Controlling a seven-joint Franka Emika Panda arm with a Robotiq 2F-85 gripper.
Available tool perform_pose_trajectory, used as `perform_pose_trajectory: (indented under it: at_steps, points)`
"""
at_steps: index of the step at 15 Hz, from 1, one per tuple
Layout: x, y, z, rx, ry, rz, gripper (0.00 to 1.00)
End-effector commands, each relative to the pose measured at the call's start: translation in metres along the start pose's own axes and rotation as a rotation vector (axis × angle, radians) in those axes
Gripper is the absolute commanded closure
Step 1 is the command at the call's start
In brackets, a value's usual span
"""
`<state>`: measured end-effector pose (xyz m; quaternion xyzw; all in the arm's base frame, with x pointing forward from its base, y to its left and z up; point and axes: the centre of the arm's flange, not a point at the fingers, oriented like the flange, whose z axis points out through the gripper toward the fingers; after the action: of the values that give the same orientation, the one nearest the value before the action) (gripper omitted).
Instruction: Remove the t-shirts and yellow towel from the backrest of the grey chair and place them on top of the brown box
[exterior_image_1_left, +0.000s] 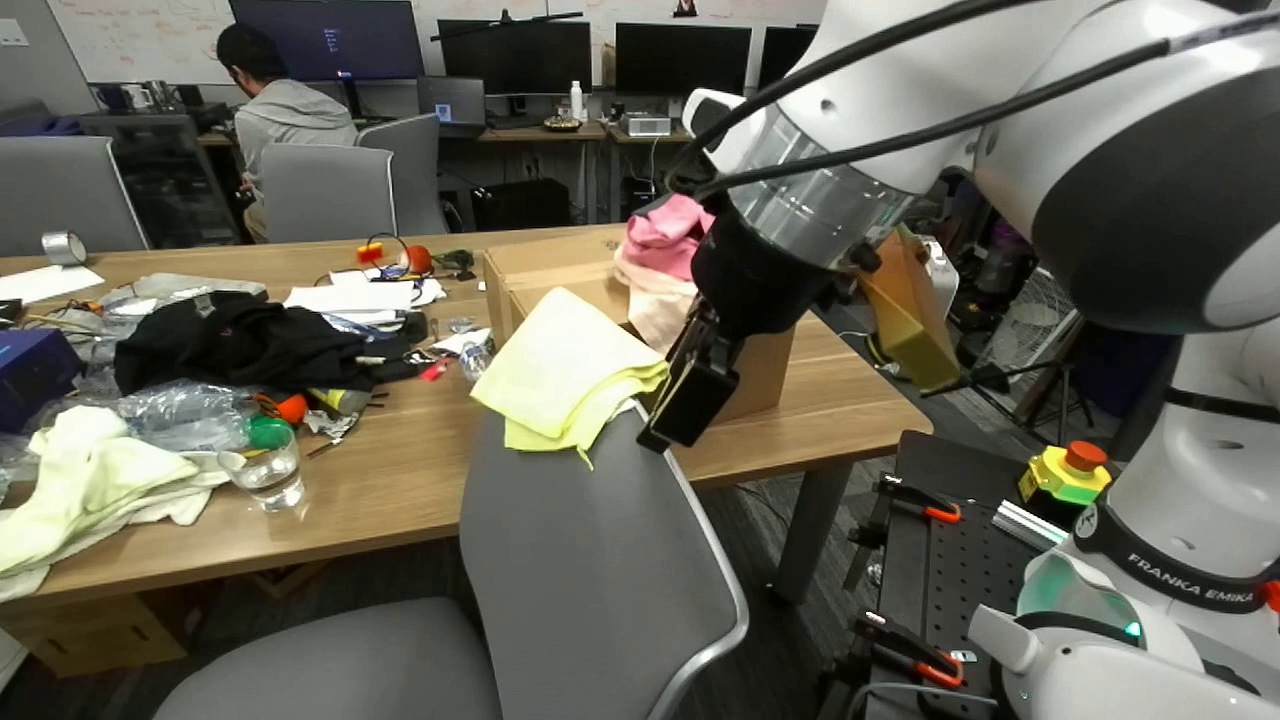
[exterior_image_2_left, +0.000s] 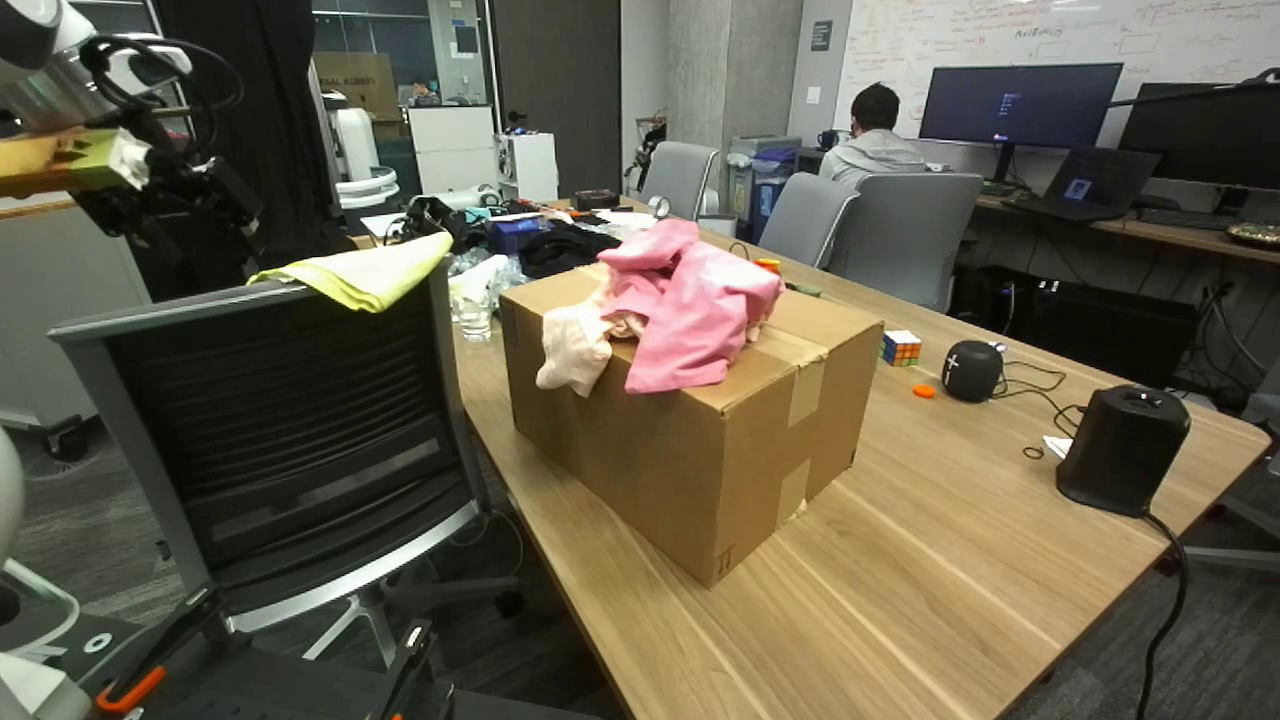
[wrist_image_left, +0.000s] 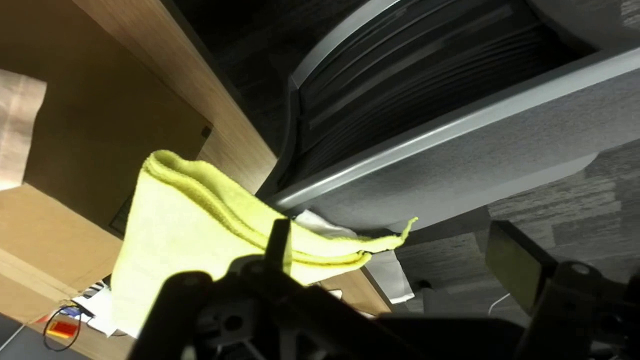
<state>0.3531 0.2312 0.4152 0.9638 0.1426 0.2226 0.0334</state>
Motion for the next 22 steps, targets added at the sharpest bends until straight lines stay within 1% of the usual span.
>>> perform_pose_trajectory:
  at_steps: [1,3,5,10,13,17,22]
  points:
    - [-0.001,-0.017,0.007,0.013,0.075,0.017,0.0]
    - [0.003,-0.02,0.011,-0.003,0.107,0.022,0.0]
    - [0.01,-0.016,0.017,-0.035,0.133,0.037,0.0]
    - [0.026,0.014,0.043,-0.157,0.156,0.094,0.0]
    - [0.031,0.027,0.056,-0.211,0.159,0.124,0.0]
    - [0.036,0.03,0.068,-0.249,0.17,0.14,0.0]
    - [0.04,0.022,0.076,-0.267,0.194,0.141,0.0]
